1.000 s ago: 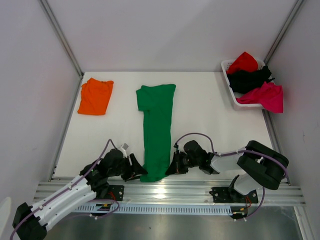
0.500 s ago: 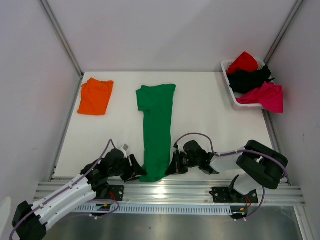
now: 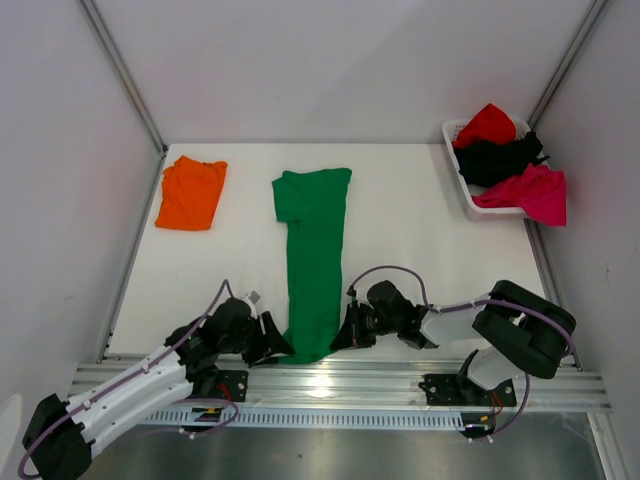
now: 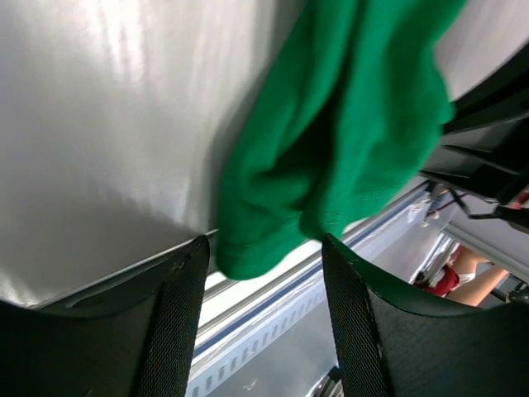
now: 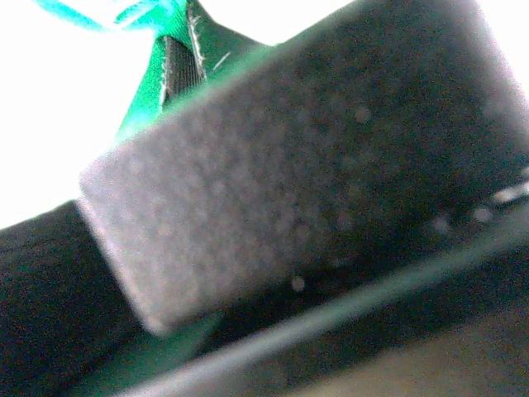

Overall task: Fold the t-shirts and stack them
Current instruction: Fold the tshirt

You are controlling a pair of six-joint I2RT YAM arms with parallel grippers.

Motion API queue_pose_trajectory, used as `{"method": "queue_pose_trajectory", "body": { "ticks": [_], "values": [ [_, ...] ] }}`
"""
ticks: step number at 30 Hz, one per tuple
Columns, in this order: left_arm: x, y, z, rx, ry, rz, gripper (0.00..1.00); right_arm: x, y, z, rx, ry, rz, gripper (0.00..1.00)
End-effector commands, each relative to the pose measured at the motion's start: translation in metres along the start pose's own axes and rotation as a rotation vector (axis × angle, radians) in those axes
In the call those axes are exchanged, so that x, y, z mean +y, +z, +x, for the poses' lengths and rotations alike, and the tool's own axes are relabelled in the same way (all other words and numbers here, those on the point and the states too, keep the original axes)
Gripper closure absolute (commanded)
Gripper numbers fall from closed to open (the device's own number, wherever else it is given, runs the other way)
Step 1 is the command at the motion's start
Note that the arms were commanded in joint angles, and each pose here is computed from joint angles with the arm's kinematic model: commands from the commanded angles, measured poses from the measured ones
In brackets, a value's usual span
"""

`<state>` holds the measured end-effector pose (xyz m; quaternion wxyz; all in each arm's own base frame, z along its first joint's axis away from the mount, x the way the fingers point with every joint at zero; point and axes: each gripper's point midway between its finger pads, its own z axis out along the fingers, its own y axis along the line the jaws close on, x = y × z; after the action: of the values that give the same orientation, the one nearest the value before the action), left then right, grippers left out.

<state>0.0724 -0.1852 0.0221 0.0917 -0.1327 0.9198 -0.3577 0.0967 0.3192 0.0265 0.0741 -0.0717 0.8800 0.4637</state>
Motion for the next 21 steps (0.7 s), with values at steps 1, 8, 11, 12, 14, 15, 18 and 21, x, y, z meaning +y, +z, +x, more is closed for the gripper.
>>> {"method": "queue_pose_trajectory", "body": {
  "ticks": [1, 8, 11, 12, 14, 15, 18, 21],
  "values": [
    [0.027, 0.007, 0.008, 0.024, 0.001, -0.094, 0.39, 0.010, 0.002, -0.005, -0.013, -0.021, -0.036, 0.99],
    [0.020, 0.009, 0.006, 0.029, 0.013, -0.079, 0.39, 0.010, 0.004, -0.004, -0.010, -0.019, -0.039, 0.99],
    [0.014, 0.009, 0.006, 0.024, 0.026, -0.053, 0.40, 0.009, 0.004, -0.003, -0.008, -0.017, -0.037, 0.99],
    [0.009, 0.009, 0.005, 0.021, 0.039, -0.029, 0.39, 0.009, 0.004, -0.003, -0.008, -0.017, -0.037, 0.99],
    [-0.002, 0.007, 0.005, 0.010, 0.061, 0.031, 0.37, 0.008, 0.004, -0.003, -0.007, -0.016, -0.037, 0.99],
    [-0.012, 0.004, 0.001, -0.017, 0.076, 0.083, 0.36, 0.008, 0.005, -0.002, -0.005, -0.017, -0.038, 0.99],
    [-0.020, -0.003, -0.006, -0.071, 0.099, 0.132, 0.31, 0.008, 0.006, -0.001, -0.003, -0.017, -0.040, 0.99],
    [-0.019, -0.004, -0.004, -0.069, 0.096, 0.138, 0.30, 0.009, 0.007, -0.001, 0.001, -0.017, -0.041, 0.99]
  ]
}}
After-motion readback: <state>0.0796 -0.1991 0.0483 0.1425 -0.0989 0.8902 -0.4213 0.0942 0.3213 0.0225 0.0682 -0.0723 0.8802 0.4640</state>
